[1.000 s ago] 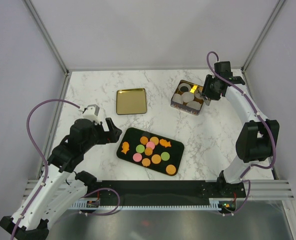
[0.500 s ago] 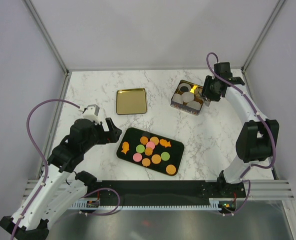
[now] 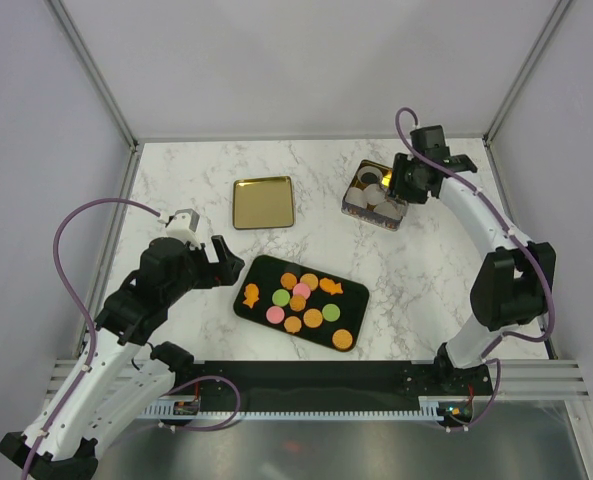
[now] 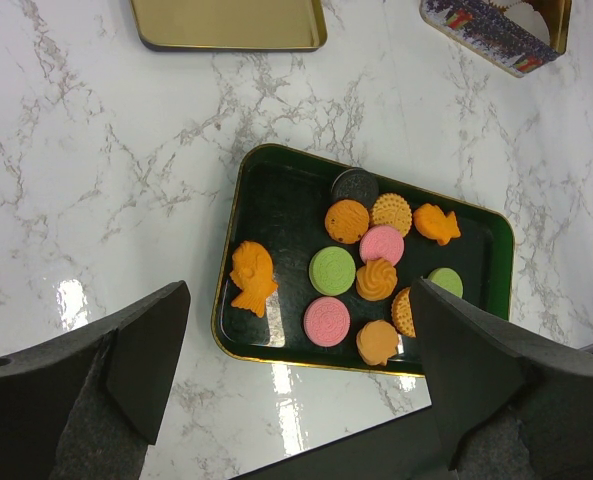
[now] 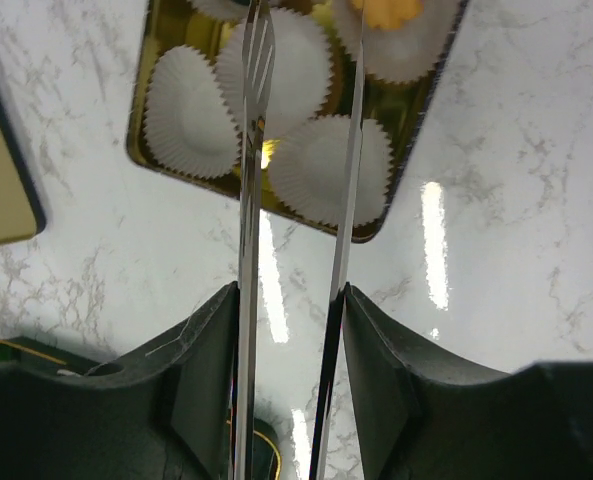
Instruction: Pack the cookies
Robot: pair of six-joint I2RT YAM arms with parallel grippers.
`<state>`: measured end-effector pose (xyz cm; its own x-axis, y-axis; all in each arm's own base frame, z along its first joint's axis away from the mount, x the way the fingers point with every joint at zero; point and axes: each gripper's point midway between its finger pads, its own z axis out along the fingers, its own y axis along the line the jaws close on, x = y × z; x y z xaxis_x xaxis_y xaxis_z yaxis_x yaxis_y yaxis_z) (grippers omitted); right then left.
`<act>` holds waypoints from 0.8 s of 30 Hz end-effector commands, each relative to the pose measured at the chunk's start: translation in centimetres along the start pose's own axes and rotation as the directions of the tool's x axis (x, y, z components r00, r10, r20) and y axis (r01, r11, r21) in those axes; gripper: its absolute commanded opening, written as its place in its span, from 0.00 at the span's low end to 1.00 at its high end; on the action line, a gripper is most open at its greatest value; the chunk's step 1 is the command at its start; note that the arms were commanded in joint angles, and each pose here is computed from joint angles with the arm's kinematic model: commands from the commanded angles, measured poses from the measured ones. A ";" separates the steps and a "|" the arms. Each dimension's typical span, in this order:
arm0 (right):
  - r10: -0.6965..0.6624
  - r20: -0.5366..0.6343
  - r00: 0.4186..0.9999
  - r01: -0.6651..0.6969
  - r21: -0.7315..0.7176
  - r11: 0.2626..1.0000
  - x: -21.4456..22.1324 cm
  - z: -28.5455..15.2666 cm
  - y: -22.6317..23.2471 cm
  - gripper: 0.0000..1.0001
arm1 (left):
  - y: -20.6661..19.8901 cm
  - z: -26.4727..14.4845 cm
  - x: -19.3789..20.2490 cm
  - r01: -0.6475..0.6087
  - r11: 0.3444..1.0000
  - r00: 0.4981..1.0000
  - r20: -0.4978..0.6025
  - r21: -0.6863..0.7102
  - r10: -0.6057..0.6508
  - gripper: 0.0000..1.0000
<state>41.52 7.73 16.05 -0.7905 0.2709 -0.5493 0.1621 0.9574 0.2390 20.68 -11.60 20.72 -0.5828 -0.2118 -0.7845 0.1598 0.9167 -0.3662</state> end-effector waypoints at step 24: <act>-0.593 -0.073 0.802 0.499 -0.464 0.732 22.4 -12.7 17.5 0.52 | 0.3 -0.2 -1.0 -0.013 1.000 0.999 0.041 -0.022 0.014 0.99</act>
<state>20.77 29.53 16.90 -0.7777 -0.3570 -0.5175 -0.5399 0.8010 0.2588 20.76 -11.45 20.71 -0.5793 -0.2133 -0.7867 0.1530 0.9195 -0.3620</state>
